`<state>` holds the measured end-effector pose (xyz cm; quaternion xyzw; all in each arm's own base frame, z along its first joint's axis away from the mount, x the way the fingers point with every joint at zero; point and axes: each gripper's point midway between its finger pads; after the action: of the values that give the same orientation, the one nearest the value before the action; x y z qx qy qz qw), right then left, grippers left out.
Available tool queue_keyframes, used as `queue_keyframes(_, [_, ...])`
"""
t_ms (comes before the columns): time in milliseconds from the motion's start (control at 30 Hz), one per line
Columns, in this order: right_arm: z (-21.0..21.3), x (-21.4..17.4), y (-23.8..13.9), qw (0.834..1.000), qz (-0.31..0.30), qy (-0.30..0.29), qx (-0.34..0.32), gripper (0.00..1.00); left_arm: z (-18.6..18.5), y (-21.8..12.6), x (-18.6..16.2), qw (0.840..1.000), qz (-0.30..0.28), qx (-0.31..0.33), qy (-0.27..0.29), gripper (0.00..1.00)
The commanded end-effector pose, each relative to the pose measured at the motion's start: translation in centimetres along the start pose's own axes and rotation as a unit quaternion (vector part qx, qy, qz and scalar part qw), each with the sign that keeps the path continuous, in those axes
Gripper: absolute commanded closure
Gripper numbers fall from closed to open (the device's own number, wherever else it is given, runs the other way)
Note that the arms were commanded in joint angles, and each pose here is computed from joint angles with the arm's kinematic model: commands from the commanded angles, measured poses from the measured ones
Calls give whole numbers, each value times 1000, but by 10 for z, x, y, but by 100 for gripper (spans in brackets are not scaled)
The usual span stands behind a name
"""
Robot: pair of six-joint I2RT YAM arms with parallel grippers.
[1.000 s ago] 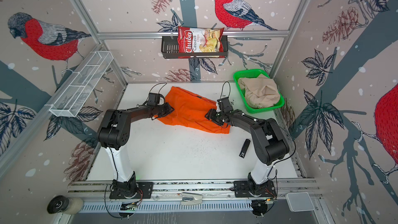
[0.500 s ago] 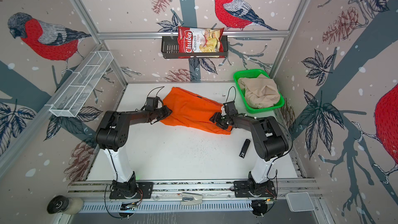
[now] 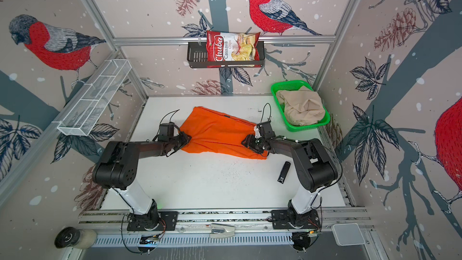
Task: Fold and stack the shorts
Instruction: 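Grasp the folded shorts edges with both grippers and pull them taut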
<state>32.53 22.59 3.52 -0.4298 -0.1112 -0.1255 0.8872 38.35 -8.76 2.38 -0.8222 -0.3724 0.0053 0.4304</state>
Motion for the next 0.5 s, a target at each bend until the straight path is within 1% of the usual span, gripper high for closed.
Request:
queue_keyframes(0, [-8, -27, -1, 999, 34, 1, -33, 38, 48, -26, -27, 993, 17, 105, -46, 71])
queue_keyframes(100, [12, -22, -12, 999, 20, -18, -24, 38, 34, -55, -15, 995, -21, 94, -30, 69])
queue_keyframes(233, [48, 8, -36, 999, -24, -45, 0, 38, 4, -76, -4, 998, -41, 51, -13, 70])
queue_keyframes(333, [77, 26, -45, 997, -43, -60, 26, 38, -26, -78, -2, 999, -32, 10, -1, 71])
queue_keyframes(400, [91, 29, -41, 996, -42, -65, 42, 38, -49, -72, -5, 1000, -21, -9, 19, 71])
queue_keyframes(467, [102, 29, -32, 995, -37, -69, 53, 38, -63, -62, -10, 999, -6, -22, 32, 72])
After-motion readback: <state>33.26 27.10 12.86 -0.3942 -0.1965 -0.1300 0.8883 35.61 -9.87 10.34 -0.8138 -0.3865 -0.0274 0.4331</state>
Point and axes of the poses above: each gripper's point midway between its finger pads, its own y axis out along the fingers, its own z axis along the line the jaws close on, x = y × z, and after that the axes turned 5 degrees about -y, right-handed
